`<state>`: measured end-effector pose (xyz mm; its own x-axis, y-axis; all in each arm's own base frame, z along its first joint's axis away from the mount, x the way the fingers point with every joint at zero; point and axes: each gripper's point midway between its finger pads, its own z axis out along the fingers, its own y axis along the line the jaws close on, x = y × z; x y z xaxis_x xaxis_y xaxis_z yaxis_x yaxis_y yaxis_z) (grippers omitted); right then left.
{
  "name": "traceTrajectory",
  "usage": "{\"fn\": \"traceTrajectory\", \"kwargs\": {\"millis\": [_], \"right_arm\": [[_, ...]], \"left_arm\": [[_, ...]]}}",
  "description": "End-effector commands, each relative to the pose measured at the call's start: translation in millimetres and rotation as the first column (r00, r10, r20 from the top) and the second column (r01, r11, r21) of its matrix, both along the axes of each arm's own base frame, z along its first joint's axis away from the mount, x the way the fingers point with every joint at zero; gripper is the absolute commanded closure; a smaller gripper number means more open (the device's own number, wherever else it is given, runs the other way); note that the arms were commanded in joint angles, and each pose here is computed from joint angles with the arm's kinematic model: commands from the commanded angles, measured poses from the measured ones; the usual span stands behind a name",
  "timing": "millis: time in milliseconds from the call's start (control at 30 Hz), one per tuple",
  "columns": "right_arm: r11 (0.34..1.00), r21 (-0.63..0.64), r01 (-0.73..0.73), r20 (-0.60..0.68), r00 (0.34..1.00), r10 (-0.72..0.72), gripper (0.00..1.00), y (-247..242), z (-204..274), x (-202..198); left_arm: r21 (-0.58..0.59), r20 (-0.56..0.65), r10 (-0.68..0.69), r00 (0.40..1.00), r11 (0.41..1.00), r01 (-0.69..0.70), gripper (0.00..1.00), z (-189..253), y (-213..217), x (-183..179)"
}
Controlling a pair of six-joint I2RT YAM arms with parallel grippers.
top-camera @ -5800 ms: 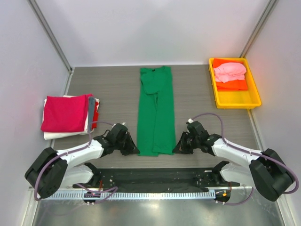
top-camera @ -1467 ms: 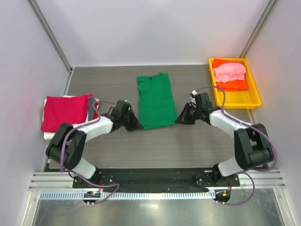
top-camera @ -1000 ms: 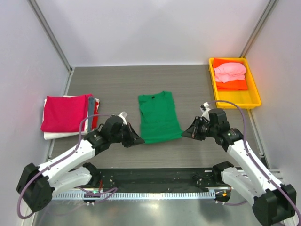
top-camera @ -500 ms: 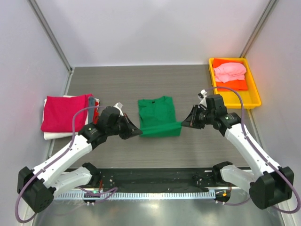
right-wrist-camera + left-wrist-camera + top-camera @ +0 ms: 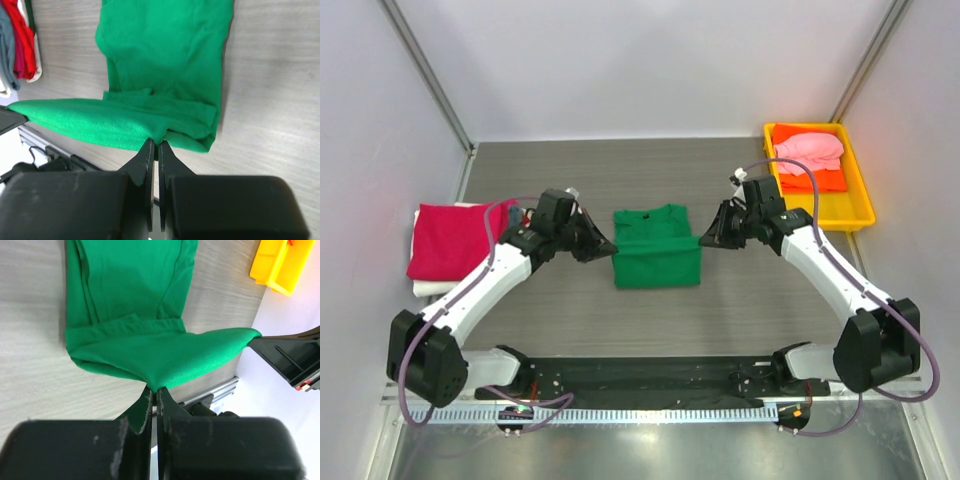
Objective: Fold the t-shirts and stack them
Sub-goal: Fold the tshirt
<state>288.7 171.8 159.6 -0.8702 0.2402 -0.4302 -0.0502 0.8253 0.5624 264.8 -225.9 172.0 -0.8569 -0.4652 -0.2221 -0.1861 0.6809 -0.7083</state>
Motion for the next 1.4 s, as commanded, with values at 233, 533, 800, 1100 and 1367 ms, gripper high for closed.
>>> {"fn": "traceTrajectory", "kwargs": {"millis": [233, 533, 800, 1100, 1367], "right_arm": [[0.995, -0.091, 0.038, 0.081, 0.996, -0.030, 0.99, -8, 3, 59], [0.993, -0.108, 0.046, 0.113, 0.993, -0.034, 0.99, -5, 0, 96], [0.996, -0.073, 0.050, 0.105, 0.994, -0.042, 0.99, 0, -15, 150], [0.997, -0.006, 0.083, 0.123, 0.989, -0.081, 0.45, 9, -35, 224], [0.988, -0.029, 0.150, 0.272, 0.953, -0.136, 0.25, -10, -12, 210]], "left_arm": [[0.016, 0.033, -0.065, 0.997, 0.998, 0.065, 1.00, 3, -7, 47], [0.020, 0.015, -0.070, 0.997, 0.997, 0.070, 1.00, -7, -10, 82], [0.029, 0.004, -0.034, 0.999, 0.999, 0.034, 1.00, -19, -1, 119], [0.071, 0.030, -0.044, 0.999, 0.997, 0.042, 0.29, -49, 0, 188], [0.391, 0.153, 0.027, 0.988, 0.916, -0.085, 0.03, -18, 65, 181]]}}
